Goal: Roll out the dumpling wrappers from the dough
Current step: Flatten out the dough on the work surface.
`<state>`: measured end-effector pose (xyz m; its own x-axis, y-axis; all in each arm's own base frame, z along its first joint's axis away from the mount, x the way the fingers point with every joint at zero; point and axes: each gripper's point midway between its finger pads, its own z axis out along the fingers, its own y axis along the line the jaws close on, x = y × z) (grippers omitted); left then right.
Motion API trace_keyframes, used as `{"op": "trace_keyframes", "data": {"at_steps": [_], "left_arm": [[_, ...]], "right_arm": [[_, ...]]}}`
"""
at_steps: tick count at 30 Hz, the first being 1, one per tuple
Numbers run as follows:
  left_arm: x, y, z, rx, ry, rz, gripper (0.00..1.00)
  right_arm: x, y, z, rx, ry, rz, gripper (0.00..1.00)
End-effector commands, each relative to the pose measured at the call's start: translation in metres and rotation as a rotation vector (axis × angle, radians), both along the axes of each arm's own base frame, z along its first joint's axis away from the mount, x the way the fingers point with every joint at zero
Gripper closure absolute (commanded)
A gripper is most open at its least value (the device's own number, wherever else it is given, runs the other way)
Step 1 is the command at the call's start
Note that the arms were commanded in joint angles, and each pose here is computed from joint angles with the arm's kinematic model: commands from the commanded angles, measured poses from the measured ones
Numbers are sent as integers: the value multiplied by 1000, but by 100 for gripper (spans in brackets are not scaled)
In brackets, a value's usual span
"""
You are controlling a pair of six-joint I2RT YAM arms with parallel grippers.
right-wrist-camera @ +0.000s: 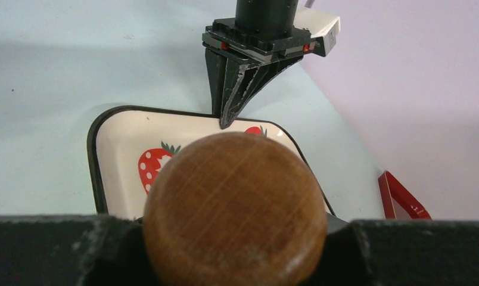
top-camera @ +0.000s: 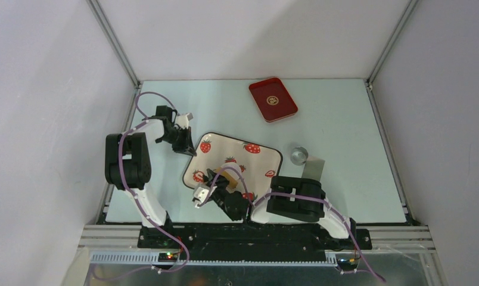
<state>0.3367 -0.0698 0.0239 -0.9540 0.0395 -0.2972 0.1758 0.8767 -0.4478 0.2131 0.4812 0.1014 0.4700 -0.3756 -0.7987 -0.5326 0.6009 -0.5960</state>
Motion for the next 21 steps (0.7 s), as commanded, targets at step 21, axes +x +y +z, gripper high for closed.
{"op": "trace_keyframes", "data": {"at_steps": [21], "left_arm": [[11, -2, 20, -29, -79, -1, 100]], "right_arm": [[-10, 8, 36, 53, -80, 24, 100]]}}
